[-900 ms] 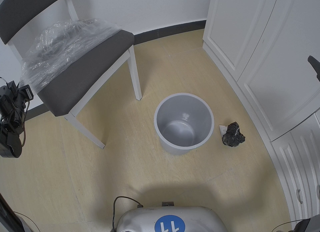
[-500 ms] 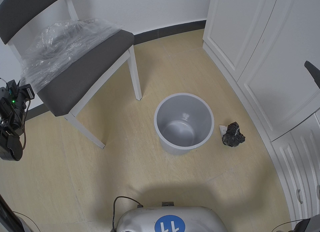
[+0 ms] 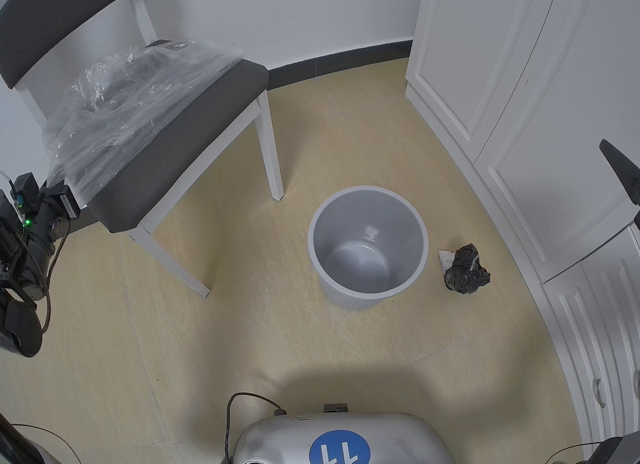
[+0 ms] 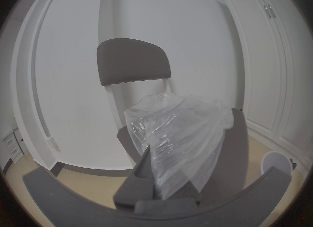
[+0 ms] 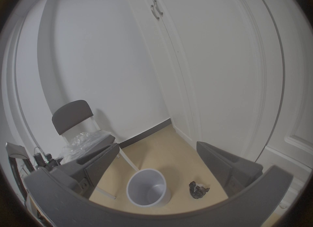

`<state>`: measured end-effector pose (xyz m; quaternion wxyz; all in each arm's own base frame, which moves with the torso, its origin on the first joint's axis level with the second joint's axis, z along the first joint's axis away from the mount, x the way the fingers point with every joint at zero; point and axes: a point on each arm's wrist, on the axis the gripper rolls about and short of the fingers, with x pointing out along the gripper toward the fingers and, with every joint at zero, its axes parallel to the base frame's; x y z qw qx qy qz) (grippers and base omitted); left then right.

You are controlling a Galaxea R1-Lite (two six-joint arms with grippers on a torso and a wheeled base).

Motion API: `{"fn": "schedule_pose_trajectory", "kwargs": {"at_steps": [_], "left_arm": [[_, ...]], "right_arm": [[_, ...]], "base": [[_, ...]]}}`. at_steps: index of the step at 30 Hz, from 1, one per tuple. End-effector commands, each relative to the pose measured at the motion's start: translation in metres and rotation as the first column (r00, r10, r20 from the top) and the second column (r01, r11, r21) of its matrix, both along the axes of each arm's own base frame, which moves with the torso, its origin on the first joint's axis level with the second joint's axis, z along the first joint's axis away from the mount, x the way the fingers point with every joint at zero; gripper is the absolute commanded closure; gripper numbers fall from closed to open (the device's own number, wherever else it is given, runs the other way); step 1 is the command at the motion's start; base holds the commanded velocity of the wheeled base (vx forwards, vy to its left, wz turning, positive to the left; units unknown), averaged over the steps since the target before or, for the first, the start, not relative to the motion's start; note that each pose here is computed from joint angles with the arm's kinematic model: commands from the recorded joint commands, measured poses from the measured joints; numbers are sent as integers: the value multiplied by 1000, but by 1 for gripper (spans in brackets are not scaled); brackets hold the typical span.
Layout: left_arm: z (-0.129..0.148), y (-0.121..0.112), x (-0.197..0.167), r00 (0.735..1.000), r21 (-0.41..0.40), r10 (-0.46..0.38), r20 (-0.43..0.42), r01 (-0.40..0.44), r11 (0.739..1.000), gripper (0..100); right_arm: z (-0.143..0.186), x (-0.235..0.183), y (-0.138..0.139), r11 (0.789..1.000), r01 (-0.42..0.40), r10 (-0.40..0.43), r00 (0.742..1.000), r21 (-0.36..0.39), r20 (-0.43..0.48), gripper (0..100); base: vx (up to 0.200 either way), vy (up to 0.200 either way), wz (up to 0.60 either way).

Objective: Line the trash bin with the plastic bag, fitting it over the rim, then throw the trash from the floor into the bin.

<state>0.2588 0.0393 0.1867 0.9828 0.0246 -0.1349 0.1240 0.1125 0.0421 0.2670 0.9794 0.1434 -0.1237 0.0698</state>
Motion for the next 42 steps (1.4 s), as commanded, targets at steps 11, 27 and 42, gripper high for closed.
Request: {"fn": "schedule_pose_trajectory", "kwargs": {"at_steps": [11,27,42], "left_arm": [[3,-28,1,991,-53,-136,16,137,989,100],[20,-61,17,964,-33,-251,91,255,966,100],[62,-121,-63,810,-13,-527,256,548,836,100]], "right_arm": [[-4,11,-6,998,60,-61,998,-26,-27,0],[-6,44,19,999,-28,24,996,-43,-86,0],[-51,44,82,971,-221,196,955,-91,-225,0]], "base": [[0,0,0],[0,0,0],[0,0,0]]}}
